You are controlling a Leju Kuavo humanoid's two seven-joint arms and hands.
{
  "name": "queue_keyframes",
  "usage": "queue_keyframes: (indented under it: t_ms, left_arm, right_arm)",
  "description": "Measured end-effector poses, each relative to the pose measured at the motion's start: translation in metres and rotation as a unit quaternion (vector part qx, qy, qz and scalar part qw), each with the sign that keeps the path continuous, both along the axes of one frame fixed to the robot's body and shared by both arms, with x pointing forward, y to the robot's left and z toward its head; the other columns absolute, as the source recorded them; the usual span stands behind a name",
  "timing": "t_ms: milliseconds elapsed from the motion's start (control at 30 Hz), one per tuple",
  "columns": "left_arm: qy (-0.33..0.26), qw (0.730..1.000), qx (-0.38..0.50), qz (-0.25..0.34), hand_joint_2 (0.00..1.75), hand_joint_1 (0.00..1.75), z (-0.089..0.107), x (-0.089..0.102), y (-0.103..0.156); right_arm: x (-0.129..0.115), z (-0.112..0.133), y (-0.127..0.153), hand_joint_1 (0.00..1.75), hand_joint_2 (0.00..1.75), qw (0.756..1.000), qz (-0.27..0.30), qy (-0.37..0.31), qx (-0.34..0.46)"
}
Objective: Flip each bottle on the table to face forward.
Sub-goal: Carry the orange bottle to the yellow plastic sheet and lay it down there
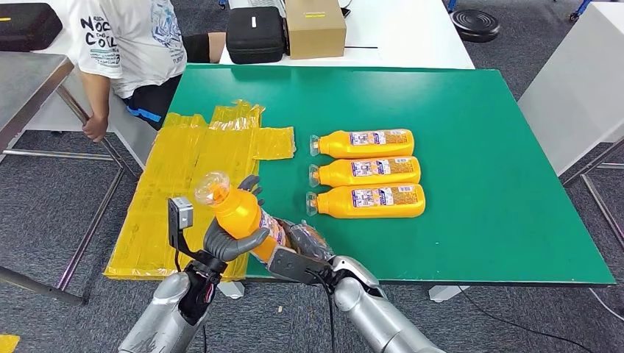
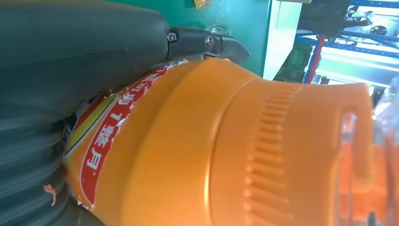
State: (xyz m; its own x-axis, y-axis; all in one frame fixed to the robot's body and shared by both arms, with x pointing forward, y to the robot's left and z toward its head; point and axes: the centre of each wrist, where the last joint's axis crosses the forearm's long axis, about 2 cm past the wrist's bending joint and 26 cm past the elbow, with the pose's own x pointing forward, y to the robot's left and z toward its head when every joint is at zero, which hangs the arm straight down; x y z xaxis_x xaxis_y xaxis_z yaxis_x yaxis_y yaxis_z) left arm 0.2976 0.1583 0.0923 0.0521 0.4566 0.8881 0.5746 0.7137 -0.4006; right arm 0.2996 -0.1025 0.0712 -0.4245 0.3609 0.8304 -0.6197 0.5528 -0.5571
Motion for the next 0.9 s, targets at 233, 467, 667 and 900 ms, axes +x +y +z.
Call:
queue_keyframes:
  t_ms: [233, 467, 667, 900]
  left_arm:
    - [-0.009, 1.000, -0.005, -0.002, 1.75, 1.75, 0.0005, -0.0021, -0.0023]
    - [-0.022, 1.000, -0.008, -0.007, 1.75, 1.75, 0.0015, -0.0027, -0.0028]
    - [-0.033, 0.999, -0.005, -0.018, 1.75, 1.75, 0.0018, -0.0037, -0.0028]
    - [-0.045, 0.999, -0.004, -0.027, 1.75, 1.75, 0.0065, -0.0050, -0.0078]
  right_arm:
    - [-0.0002, -0.0014, -0.0010, 1.75, 1.75, 1.000, -0.006, -0.001, 0.000]
    - [-0.0004, -0.0017, -0.0013, 1.75, 1.75, 1.000, -0.008, -0.005, 0.004]
    - [-0.0012, -0.0014, 0.0004, 0.00, 0.44, 1.000, -0.011, -0.007, 0.005]
    - [-0.0043, 0.0005, 0.0042, 0.00, 0.00, 0.998, -0.039, -0.048, 0.010]
